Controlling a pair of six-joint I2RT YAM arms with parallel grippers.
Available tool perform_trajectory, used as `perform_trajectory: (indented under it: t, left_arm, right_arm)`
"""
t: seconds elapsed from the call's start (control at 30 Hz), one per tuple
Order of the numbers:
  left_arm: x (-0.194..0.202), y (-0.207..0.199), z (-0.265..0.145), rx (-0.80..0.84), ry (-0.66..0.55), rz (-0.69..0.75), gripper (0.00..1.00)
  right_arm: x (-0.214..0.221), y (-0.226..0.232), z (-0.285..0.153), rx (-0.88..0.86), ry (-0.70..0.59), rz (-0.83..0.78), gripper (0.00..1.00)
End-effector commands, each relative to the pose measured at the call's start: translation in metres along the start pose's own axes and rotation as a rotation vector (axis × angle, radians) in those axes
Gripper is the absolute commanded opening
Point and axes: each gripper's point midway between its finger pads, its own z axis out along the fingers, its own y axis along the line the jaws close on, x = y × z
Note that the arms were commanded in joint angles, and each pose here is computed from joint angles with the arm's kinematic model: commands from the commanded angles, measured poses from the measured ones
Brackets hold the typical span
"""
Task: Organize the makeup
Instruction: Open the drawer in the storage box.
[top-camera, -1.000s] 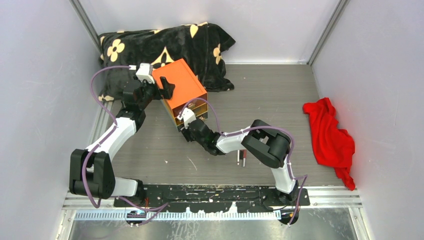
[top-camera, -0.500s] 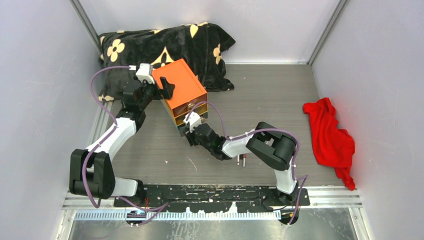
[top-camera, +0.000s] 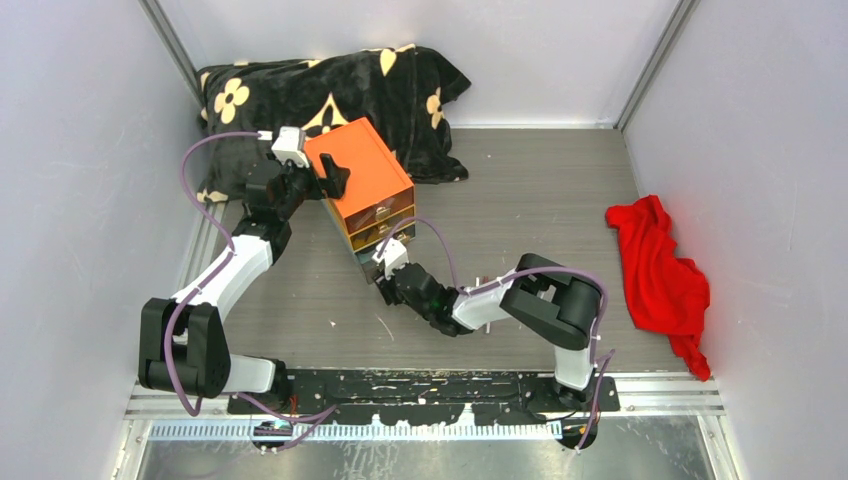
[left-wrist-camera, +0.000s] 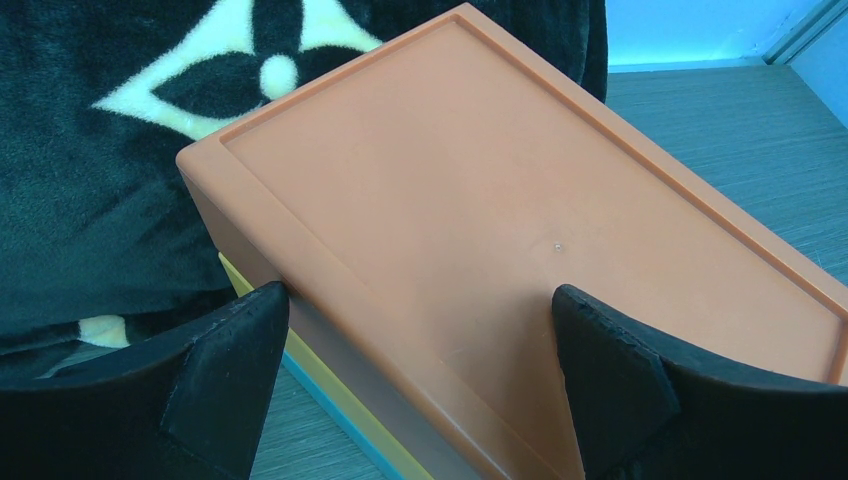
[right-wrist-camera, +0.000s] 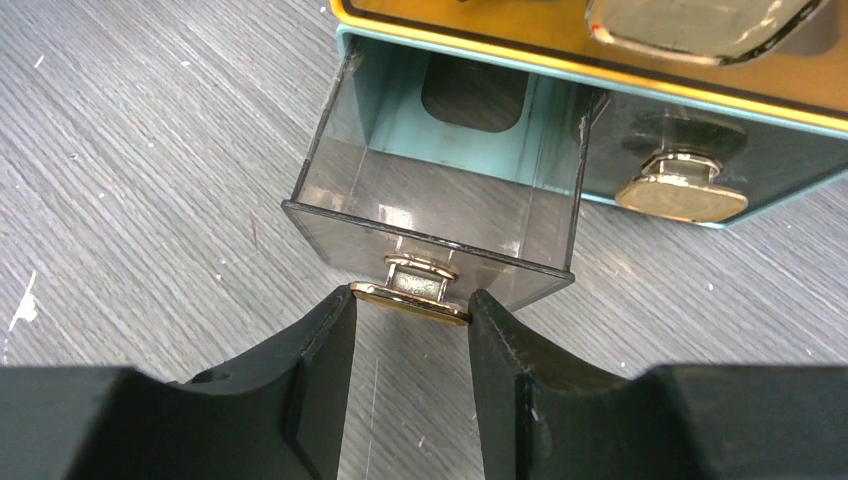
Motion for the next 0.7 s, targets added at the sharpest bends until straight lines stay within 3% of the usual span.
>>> perform_trajectory:
  t: [0.0, 0.67]
  left_arm:
    - [0.101, -0.009, -0.012, 0.065, 0.318, -0.012, 1.0]
    - [0.103, -0.009, -0.012, 0.067, 0.321, -0.012, 1.0]
  right_arm:
    - [0.023, 0.019, -0.019, -0.045, 0.066, -0.003, 0.15]
    - [0.061, 0.019, -0.051, -0.032, 0.147, -0.032, 0.19]
